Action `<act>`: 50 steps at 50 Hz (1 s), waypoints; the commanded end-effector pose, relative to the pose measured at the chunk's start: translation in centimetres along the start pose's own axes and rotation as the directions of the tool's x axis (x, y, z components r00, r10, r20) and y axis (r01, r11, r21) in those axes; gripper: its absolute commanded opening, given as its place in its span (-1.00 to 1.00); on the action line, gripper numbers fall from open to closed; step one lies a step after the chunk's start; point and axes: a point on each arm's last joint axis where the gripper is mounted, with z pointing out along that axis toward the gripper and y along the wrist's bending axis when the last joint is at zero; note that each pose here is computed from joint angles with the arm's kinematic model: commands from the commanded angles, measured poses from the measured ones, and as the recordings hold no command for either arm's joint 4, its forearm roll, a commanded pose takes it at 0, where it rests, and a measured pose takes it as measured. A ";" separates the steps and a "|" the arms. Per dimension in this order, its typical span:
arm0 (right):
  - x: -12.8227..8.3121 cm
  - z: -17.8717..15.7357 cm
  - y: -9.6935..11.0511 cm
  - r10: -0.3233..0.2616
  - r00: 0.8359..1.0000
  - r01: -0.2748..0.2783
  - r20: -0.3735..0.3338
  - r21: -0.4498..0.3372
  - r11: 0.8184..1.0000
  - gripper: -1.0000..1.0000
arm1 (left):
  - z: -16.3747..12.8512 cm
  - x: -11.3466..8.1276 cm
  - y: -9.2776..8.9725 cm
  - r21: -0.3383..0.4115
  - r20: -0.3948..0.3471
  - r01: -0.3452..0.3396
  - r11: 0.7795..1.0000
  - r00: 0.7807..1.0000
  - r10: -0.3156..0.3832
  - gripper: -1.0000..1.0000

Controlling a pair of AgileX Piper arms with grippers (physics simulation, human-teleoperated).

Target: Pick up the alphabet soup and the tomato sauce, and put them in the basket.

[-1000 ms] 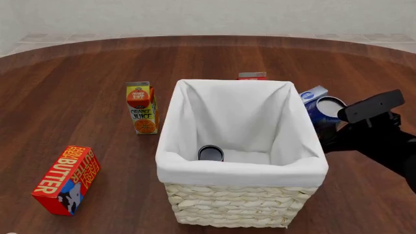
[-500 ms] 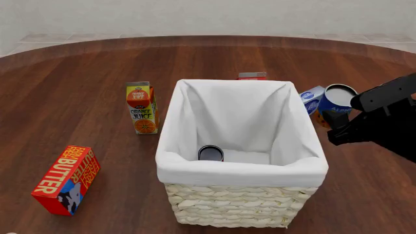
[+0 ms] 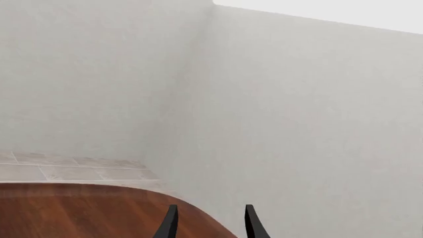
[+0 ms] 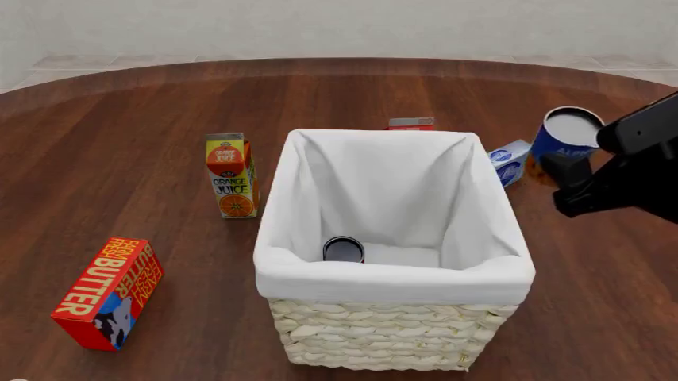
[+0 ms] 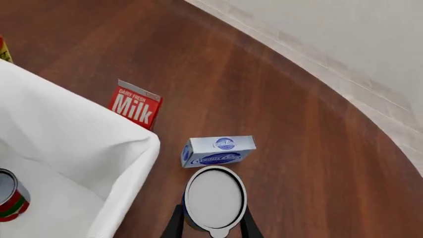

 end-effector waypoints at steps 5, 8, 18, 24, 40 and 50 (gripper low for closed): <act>-1.7 -1.3 -0.4 -0.002 0.999 0.002 0.041 0.001 1.000 -1.00 | -0.1 0.1 0.0 0.002 0.002 0.004 1.000 1.000 -0.004 1.00; -1.9 -1.4 -0.3 -0.005 0.999 0.005 0.046 -0.003 1.000 -1.00 | -0.1 0.1 0.1 0.002 0.003 0.005 1.000 1.000 -0.005 1.00; -2.7 -2.3 -0.3 -0.029 0.997 0.030 0.066 -0.017 0.999 -1.00 | -0.2 0.2 0.2 0.000 0.004 0.009 1.000 1.000 -0.009 1.00; -3.2 -2.9 -0.4 -0.036 0.996 0.037 0.078 -0.016 0.999 -1.00 | -0.2 0.3 0.2 0.000 0.004 0.012 1.000 1.000 -0.012 1.00; -5.2 -4.6 0.3 -0.073 0.989 0.084 0.130 -0.077 0.994 -1.00 | -0.3 0.4 0.2 0.002 0.007 0.018 1.000 1.000 -0.018 1.00; -6.3 -4.8 1.1 -0.075 0.986 0.096 0.148 -0.139 0.986 -1.00 | -0.4 0.2 0.2 0.002 0.012 0.014 1.000 1.000 -0.014 1.00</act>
